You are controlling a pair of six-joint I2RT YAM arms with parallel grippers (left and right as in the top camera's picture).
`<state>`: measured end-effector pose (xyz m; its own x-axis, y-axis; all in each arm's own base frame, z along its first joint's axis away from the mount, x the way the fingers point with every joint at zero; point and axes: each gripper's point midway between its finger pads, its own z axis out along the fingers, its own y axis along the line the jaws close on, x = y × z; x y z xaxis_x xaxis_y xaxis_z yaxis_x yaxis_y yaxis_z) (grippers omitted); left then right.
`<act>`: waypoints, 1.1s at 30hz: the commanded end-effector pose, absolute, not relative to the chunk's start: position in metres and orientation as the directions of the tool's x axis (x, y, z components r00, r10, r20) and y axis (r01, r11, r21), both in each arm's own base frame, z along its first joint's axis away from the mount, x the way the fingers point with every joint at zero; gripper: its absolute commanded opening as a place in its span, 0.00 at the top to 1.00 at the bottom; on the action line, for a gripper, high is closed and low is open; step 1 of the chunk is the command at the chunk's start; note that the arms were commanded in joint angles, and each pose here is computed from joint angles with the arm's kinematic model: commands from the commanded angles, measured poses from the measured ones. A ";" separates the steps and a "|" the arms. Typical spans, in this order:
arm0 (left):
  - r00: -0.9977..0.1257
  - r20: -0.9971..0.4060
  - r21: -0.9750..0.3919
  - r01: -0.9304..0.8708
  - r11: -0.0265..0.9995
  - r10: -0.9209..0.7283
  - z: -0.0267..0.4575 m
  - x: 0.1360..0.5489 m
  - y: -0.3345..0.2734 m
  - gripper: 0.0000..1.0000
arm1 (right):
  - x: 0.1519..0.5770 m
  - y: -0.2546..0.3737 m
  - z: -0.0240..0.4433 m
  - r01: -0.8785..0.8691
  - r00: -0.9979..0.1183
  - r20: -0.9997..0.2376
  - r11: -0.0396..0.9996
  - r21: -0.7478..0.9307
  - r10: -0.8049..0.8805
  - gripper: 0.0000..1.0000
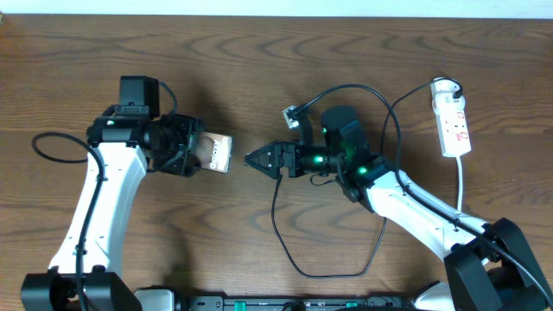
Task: Plug charger to phone and switch on socket
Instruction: 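Move the right gripper toward the held phone at table center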
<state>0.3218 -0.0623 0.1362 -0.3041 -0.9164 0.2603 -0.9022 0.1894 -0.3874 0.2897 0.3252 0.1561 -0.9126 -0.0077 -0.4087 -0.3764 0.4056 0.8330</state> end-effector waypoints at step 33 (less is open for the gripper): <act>-0.192 0.423 -0.307 -0.950 0.059 -0.885 0.154 0.304 -0.137 0.93 | 0.290 0.344 0.150 -0.271 -0.930 -0.357 0.485 0.831 0.092 0.25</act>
<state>0.3029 -0.1300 0.1378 -0.1936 -0.9016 0.3868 -0.9542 0.0814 -0.2878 0.2891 0.3392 0.1466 -0.9321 0.0887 -0.3512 -0.2674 0.4855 0.8323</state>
